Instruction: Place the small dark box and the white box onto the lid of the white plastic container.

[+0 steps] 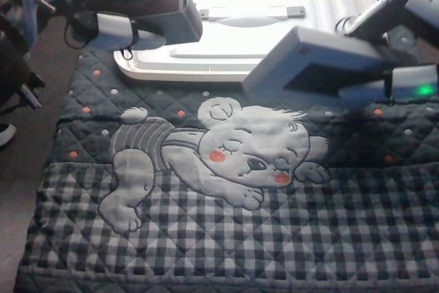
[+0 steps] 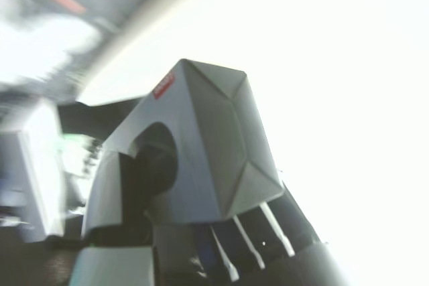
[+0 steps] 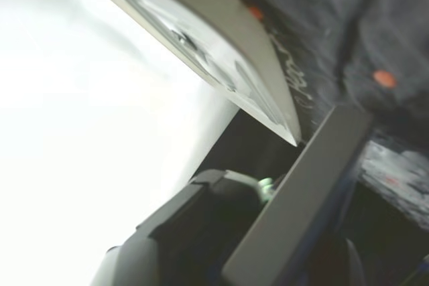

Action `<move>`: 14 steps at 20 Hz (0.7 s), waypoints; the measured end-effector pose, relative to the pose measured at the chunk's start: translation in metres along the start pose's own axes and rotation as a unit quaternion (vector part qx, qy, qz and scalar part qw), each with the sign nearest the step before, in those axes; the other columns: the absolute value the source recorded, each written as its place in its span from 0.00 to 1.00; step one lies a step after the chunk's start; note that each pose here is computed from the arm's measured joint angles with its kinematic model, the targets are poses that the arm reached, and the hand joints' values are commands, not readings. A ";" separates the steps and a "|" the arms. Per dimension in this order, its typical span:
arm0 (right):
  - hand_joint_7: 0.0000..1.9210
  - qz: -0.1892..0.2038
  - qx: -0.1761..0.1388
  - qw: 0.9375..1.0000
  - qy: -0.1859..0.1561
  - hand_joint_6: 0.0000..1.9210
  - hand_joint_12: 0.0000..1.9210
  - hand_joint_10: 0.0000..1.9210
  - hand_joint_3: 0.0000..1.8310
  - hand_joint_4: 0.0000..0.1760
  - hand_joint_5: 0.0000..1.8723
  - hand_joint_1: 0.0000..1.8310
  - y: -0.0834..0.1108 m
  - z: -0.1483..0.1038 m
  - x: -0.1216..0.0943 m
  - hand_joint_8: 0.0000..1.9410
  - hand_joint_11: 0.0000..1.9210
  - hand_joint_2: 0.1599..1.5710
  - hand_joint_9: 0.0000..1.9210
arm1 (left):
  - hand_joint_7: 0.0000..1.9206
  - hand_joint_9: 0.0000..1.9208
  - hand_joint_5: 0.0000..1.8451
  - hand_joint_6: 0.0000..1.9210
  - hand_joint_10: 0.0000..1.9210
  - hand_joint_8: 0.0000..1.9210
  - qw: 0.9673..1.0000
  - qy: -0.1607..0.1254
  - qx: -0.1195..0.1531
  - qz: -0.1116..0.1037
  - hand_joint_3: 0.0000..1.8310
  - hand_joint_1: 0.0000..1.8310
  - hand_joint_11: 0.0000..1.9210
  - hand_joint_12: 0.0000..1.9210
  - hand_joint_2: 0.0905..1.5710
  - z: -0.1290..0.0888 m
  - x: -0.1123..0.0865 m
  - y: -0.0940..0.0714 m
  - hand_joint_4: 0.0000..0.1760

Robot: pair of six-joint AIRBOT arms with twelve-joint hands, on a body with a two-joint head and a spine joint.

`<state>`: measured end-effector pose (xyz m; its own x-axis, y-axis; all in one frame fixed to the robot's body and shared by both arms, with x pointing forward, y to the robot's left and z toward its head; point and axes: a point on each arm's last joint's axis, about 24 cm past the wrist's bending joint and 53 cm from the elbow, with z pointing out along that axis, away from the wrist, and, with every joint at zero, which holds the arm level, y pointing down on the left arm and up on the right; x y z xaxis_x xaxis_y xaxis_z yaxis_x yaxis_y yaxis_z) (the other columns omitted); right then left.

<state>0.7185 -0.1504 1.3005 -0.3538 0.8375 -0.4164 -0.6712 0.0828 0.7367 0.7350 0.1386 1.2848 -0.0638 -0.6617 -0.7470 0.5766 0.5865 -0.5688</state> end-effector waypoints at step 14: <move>0.69 -0.101 0.077 0.992 -0.013 0.01 0.57 0.07 0.00 0.00 0.75 0.71 -0.028 0.080 -0.028 0.31 0.48 0.59 0.71 | 0.55 0.63 0.59 0.35 0.19 0.51 0.998 0.027 -0.050 0.016 0.00 0.68 0.48 0.58 0.66 0.098 0.001 0.008 0.00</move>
<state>0.7994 -0.1333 1.3338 -0.2033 0.8086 -0.5520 -0.6188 0.3308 0.7125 0.8190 0.0971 1.3134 -0.0922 -0.6171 -0.7815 0.4953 0.6524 -0.5736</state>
